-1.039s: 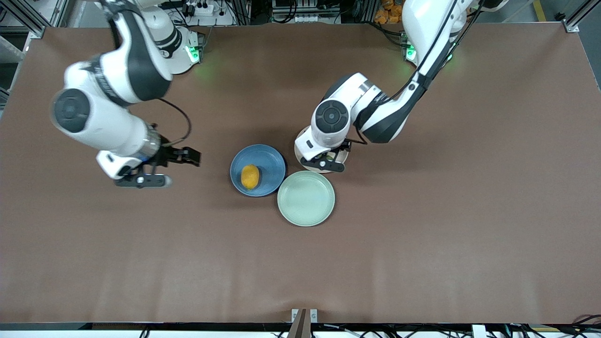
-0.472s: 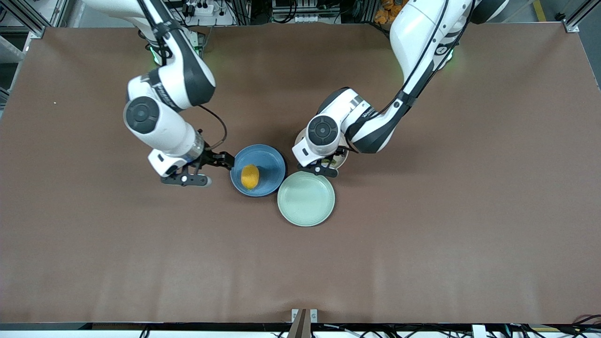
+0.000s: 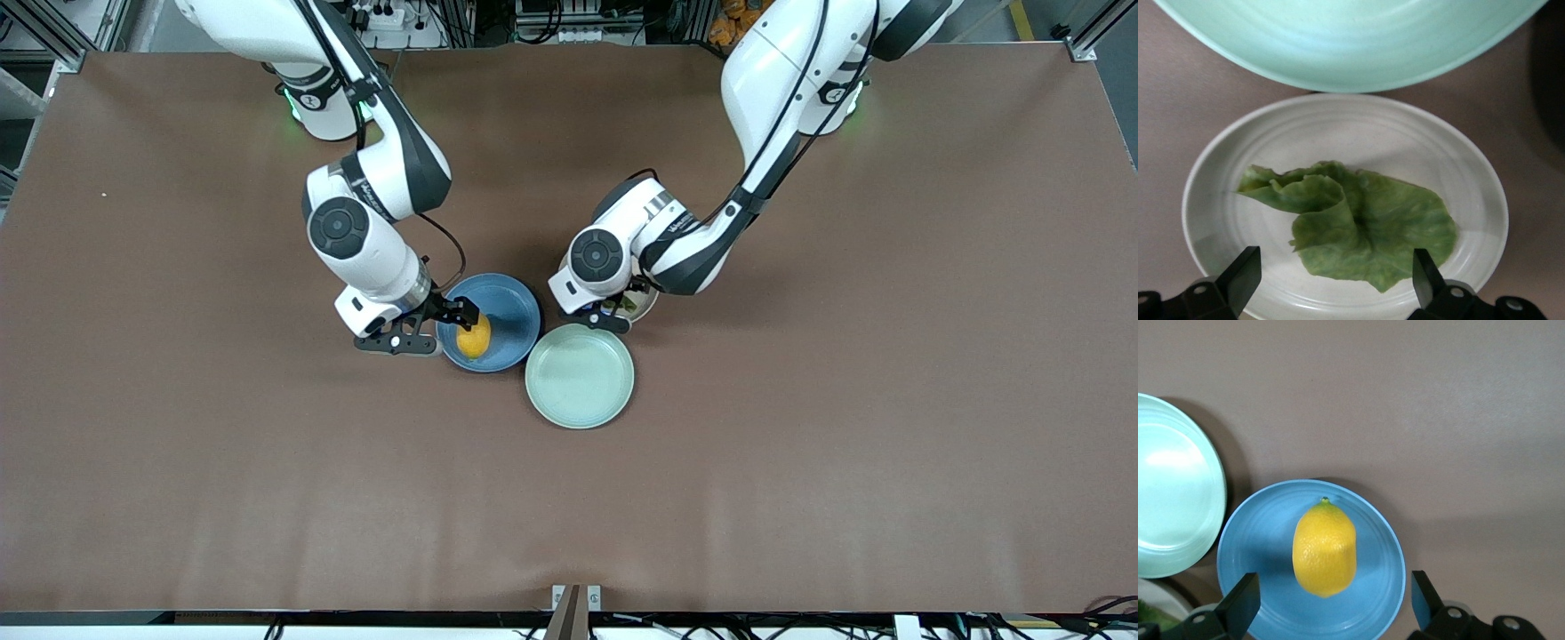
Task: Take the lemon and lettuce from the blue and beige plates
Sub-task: 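Close the right gripper on the lemon while the left gripper grasps lettuce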
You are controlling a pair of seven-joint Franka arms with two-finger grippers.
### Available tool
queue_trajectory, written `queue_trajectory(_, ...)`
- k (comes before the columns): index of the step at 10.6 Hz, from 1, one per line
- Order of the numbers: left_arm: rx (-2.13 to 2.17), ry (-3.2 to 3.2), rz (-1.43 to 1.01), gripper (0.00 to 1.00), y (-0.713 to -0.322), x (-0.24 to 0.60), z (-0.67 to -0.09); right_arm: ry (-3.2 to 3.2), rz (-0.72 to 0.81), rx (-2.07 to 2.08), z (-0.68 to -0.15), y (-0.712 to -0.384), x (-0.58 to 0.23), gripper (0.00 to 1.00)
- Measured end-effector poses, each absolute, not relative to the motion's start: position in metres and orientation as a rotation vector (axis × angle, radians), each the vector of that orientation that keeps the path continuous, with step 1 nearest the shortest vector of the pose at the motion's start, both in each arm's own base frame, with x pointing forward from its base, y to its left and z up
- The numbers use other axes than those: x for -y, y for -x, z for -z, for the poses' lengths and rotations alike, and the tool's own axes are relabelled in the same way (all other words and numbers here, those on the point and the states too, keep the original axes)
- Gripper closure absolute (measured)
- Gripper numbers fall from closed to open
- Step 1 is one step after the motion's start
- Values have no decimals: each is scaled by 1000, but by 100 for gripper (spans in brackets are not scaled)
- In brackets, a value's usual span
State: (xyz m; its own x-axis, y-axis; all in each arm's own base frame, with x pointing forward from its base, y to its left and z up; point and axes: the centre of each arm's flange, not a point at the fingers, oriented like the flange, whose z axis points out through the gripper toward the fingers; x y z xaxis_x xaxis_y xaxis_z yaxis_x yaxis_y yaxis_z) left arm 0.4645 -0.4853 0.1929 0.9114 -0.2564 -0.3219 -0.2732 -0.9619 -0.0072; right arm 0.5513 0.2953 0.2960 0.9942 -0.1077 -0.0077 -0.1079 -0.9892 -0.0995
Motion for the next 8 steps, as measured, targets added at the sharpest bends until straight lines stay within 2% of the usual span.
queue_trajectory(7,-391,3006,-492,1,-455,492,-167,3041,49,-197,-233,-544,-321,0)
queue_trajectory(8,-370,3003,-469,11,-454,494,-166,3043,53,-196,-225,-543,-321,0)
